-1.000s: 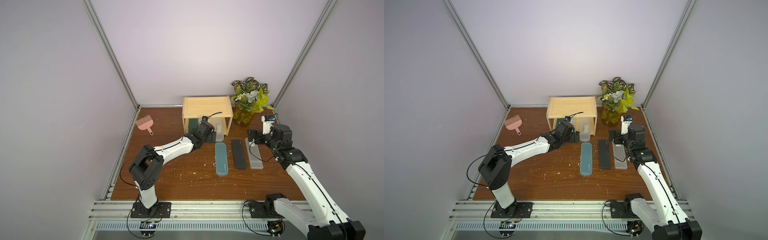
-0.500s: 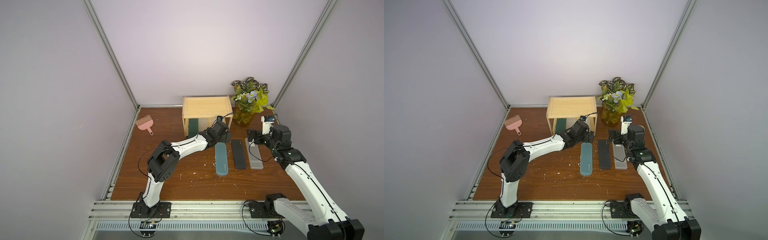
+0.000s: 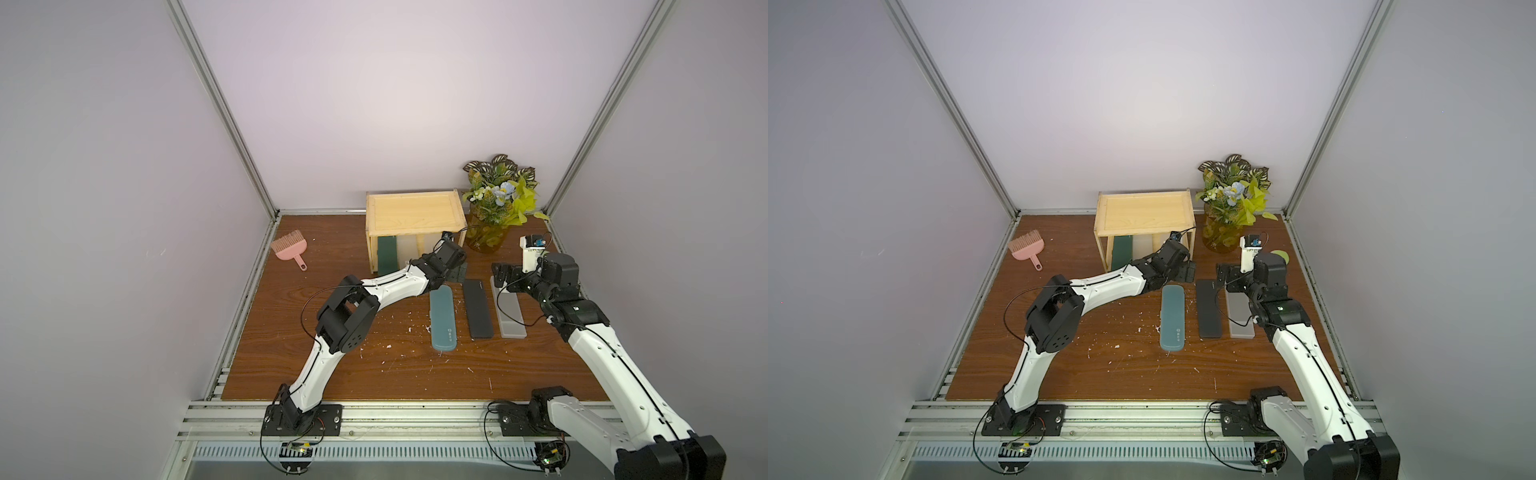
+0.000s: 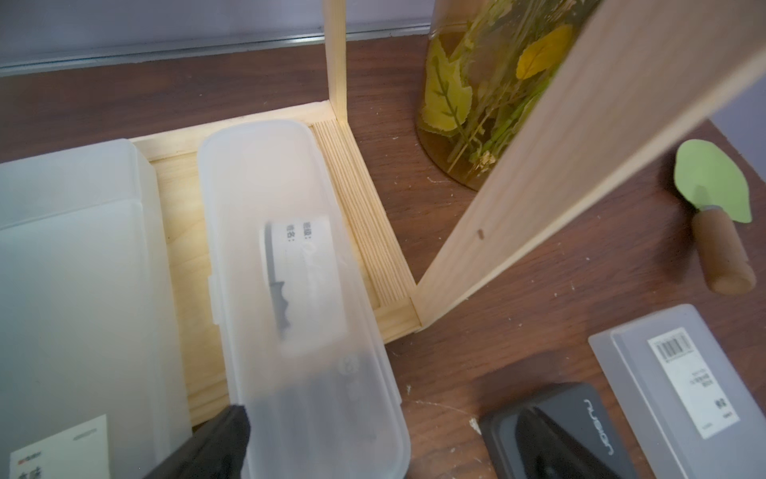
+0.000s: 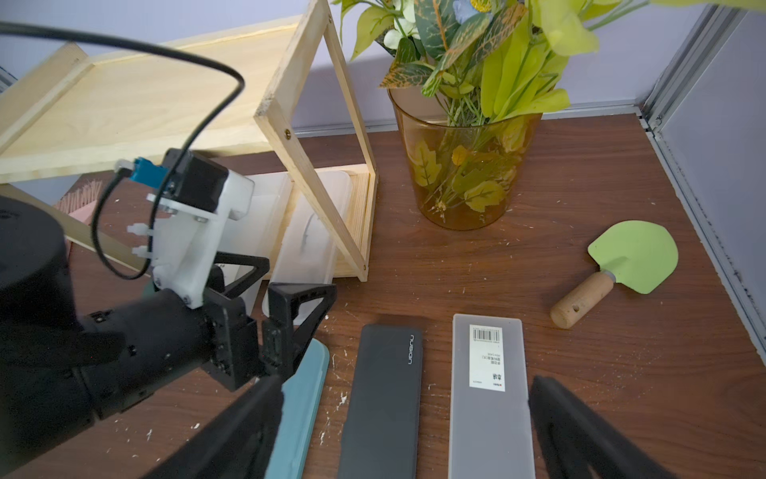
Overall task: Remove the pencil cases from the shelf
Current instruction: Pick up the pencil case from the shelf.
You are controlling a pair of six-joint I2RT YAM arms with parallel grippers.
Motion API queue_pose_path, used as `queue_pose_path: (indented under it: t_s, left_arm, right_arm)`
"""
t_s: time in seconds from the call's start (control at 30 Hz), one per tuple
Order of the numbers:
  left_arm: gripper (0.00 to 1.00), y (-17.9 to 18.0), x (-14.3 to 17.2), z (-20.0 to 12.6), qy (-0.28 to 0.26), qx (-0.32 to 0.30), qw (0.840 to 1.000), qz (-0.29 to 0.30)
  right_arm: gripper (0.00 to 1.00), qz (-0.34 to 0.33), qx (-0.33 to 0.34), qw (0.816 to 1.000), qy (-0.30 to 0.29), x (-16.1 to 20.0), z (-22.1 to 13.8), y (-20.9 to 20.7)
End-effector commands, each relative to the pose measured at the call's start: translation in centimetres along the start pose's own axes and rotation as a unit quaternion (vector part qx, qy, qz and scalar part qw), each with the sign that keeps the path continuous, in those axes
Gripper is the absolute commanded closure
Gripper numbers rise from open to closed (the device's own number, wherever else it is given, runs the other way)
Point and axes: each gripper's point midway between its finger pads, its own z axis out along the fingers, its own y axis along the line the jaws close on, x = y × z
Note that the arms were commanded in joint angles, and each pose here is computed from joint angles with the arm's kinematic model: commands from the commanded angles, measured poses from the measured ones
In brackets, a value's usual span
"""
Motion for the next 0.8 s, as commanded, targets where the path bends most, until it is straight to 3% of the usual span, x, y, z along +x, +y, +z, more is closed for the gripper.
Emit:
queue_pose_path:
  t_s: [0.0,0.77]
  left_arm:
    - [0.00,1.2,-0.3,-0.1,-0.001,-0.029,1.000,-0.009]
    - [0.00,2.4,2.2,1.5,0.029,-0.046,0.998,-0.034]
  right_arm:
    - [0.01,-0.003,-0.019,1.000,-0.016,-0.7,-0.1,0.8]
    - [0.01,-0.003,-0.020,1.000,-0.002,0.4,0.5,0.7]
